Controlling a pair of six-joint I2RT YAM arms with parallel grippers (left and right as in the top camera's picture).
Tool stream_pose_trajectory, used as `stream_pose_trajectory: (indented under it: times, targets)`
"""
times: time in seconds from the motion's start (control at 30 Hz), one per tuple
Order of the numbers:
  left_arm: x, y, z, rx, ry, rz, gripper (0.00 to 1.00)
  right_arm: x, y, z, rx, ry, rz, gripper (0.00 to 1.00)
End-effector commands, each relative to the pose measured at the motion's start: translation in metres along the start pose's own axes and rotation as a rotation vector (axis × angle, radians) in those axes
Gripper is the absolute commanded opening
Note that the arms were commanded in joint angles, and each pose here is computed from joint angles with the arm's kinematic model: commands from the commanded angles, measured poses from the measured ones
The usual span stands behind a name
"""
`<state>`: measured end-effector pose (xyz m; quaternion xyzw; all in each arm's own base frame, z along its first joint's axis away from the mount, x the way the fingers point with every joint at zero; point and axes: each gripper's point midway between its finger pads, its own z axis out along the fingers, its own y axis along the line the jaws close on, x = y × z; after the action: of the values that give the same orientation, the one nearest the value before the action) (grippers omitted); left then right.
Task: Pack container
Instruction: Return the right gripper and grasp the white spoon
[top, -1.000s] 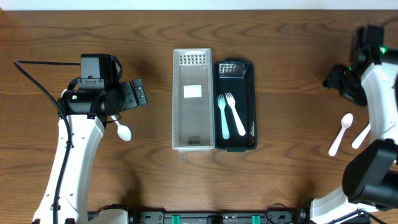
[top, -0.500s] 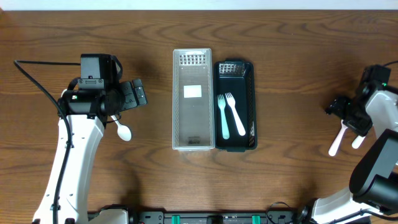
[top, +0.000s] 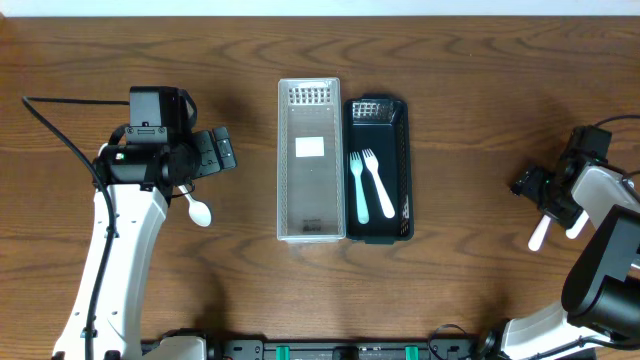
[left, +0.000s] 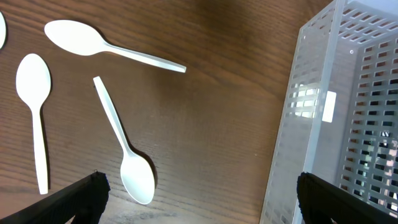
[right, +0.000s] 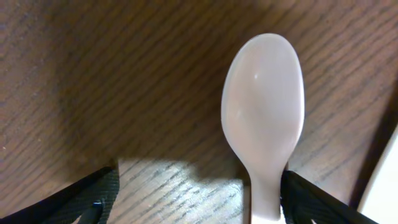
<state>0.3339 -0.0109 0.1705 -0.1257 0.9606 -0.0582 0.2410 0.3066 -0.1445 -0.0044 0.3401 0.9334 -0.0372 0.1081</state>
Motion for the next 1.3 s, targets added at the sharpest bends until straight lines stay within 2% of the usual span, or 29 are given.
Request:
stream_pose_trajectory:
  times: [0.0,0.1,0.2,0.33,0.67,0.73,0.83,1.0,1.13,1.27]
  targets:
    - [-0.005,-0.002,-0.004,0.006,-0.014,-0.008,0.98,0.009,-0.005,0.006,0.017,0.023,-0.009,0.81]
    - [-0.005,-0.002,-0.004,0.006,-0.014,-0.008,0.98,0.009,-0.005,0.006,0.017,0.024,-0.009,0.71]
    - [-0.005,-0.002,-0.004,0.006,-0.014,-0.008,0.98,0.009,-0.005,0.006,0.017,0.023,-0.009,0.5]
    - [-0.005,-0.002,-0.004,0.007,-0.014,-0.008,0.98,0.009,-0.005,0.006,0.017,0.022,-0.009,0.3]
    - [-0.005,-0.002,-0.004,0.006,-0.014,-0.008,0.98,0.009,-0.005,0.006,0.017,0.023,-0.009,0.1]
    - [-0.005,-0.002,-0.004,0.007,-0.014,-0.008,0.98,0.009,-0.005,0.006,0.017,0.022,-0.009,0.02]
    - [-0.005,-0.002,-0.004,0.007,-0.014,-0.008,0.98,0.01,0.003,0.004,-0.022,0.031,-0.013,0.01]
    - [-0.005,-0.002,-0.004,0.007,-0.015,-0.008,0.98,0.008,0.044,-0.019,-0.177,0.054,-0.063,0.01]
    - [-0.005,-0.002,-0.004,0.007,-0.015,-0.008,0.98,-0.003,0.083,-0.06,-0.243,0.0,-0.153,0.01]
    - [-0.005,-0.002,-0.004,0.007,-0.015,-0.008,0.98,-0.003,0.145,-0.122,-0.331,-0.097,-0.312,0.01]
